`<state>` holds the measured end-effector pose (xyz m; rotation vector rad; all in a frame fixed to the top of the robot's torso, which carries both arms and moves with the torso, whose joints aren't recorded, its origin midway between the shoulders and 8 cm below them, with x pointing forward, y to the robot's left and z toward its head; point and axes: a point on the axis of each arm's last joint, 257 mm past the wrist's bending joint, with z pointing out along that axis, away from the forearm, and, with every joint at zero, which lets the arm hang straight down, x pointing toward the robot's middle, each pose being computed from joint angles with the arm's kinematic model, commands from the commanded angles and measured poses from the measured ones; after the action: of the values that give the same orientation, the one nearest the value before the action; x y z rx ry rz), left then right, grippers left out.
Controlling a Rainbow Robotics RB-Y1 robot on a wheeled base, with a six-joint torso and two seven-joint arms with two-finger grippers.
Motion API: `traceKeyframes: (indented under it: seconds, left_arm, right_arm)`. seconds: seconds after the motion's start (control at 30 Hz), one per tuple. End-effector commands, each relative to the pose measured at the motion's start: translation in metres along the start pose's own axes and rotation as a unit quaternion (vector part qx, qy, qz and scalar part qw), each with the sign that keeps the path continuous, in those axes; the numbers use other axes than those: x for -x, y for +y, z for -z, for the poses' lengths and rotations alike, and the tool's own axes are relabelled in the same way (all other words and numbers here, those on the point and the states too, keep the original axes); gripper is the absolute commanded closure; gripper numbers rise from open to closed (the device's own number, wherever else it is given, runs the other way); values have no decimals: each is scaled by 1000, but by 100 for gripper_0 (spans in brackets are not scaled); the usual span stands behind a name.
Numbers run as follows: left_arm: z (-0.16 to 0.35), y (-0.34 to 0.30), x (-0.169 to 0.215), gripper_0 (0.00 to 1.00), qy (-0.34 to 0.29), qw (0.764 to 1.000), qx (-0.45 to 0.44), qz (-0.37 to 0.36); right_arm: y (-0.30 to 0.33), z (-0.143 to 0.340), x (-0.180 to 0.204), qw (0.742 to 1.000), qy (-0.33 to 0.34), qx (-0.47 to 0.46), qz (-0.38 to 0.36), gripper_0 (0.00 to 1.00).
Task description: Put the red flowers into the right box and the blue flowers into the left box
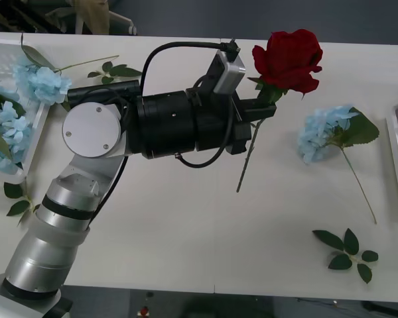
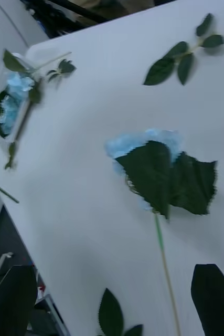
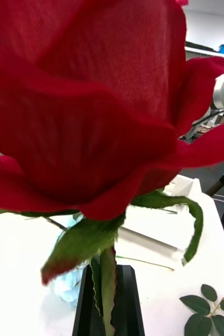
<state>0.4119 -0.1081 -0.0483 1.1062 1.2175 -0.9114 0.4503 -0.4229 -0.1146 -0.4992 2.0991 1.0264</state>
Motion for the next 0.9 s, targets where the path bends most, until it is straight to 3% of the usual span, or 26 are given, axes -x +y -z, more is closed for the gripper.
traceKeyframes:
  seconds: [0.03,0.47,0.9]
  left_arm:
    - [-2,-3,24,100,-16,1000,-6,-22]
    - [-2,-3,24,100,-16,1000,-6,-22]
    - [-2,-3,24,100,-16,1000,-6,-22]
  right_arm:
    - [29,-21,-12,997,2,70,22,13]
    - [118,-130,-49,970,17,198,137,13]
    - [186,-195,-61,950,-19,298,91,13]
